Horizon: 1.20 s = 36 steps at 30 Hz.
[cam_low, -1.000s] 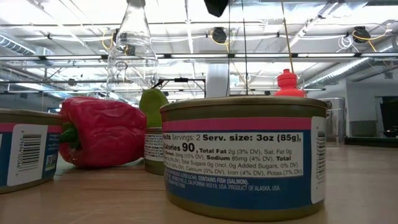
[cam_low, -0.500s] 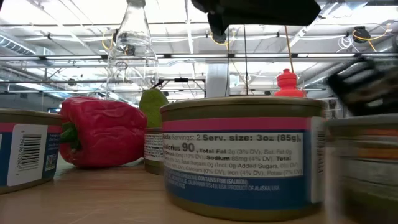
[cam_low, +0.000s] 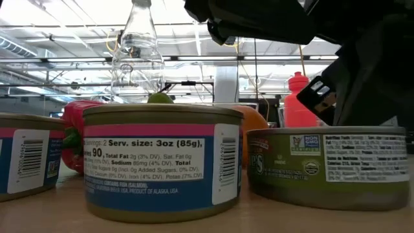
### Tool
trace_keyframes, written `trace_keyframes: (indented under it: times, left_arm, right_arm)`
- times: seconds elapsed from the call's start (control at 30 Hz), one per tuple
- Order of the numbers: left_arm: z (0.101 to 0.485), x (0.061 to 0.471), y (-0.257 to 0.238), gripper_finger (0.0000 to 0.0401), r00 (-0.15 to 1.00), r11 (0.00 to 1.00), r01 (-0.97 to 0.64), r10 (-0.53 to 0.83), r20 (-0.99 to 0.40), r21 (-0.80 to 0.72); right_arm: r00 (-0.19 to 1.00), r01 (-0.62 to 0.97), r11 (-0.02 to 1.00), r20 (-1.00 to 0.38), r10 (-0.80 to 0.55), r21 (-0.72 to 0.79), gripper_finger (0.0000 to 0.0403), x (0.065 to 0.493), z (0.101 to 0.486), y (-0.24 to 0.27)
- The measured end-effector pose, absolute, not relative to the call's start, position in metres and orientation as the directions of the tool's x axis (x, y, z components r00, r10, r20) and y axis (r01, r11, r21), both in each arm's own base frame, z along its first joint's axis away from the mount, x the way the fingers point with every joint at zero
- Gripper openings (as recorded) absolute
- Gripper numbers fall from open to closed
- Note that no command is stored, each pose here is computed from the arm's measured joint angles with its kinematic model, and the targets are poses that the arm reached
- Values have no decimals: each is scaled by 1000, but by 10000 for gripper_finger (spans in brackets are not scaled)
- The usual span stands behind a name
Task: Pick & Place Food Item
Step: Put the bottom green tuna can into the green bin
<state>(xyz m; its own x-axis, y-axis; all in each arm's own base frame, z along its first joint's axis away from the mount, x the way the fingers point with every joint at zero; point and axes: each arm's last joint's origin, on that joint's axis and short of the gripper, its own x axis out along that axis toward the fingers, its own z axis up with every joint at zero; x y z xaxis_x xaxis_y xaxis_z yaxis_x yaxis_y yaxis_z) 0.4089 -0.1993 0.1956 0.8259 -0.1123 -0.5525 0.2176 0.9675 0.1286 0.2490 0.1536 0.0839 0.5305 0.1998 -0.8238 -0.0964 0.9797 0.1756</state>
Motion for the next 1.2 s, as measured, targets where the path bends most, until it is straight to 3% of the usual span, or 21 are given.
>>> trace_keyframes:
  times: [0.1, 0.27, 0.4, 0.53, 0.7, 0.83, 1.2]
  left_arm:
    - [194, 407, -202, 40, 817, 966, 224, -114, -566, 129]
    - [192, 399, -213, 40, 799, 945, 279, -130, -587, 171]
    - [192, 393, -224, 40, 799, 930, 308, -139, -585, 200]
    - [193, 395, -222, 40, 810, 948, 268, -125, -573, 172]
    - [195, 399, -217, 40, 822, 959, 237, -112, -558, 157]
    - [192, 403, -213, 40, 823, 961, 244, -133, -553, 132]
    - [186, 414, -198, 40, 828, 974, 195, -98, -552, 119]
  right_arm:
    - [536, -112, 983, -825, 182, 144, 0, 245, 90, 154]
    - [625, -342, 939, -737, 257, 37, 0, 234, 123, 170]
    - [683, -435, 891, -692, 234, -128, 10, 217, 141, 184]
    - [757, -401, 880, -633, 164, -252, 51, 212, 154, 197]
    - [727, -478, 817, -666, 163, -321, 116, 205, 159, 206]
    - [669, -565, 760, -717, 193, -323, 142, 200, 158, 215]
    - [667, -600, 626, -743, 48, -498, 105, 215, 137, 239]
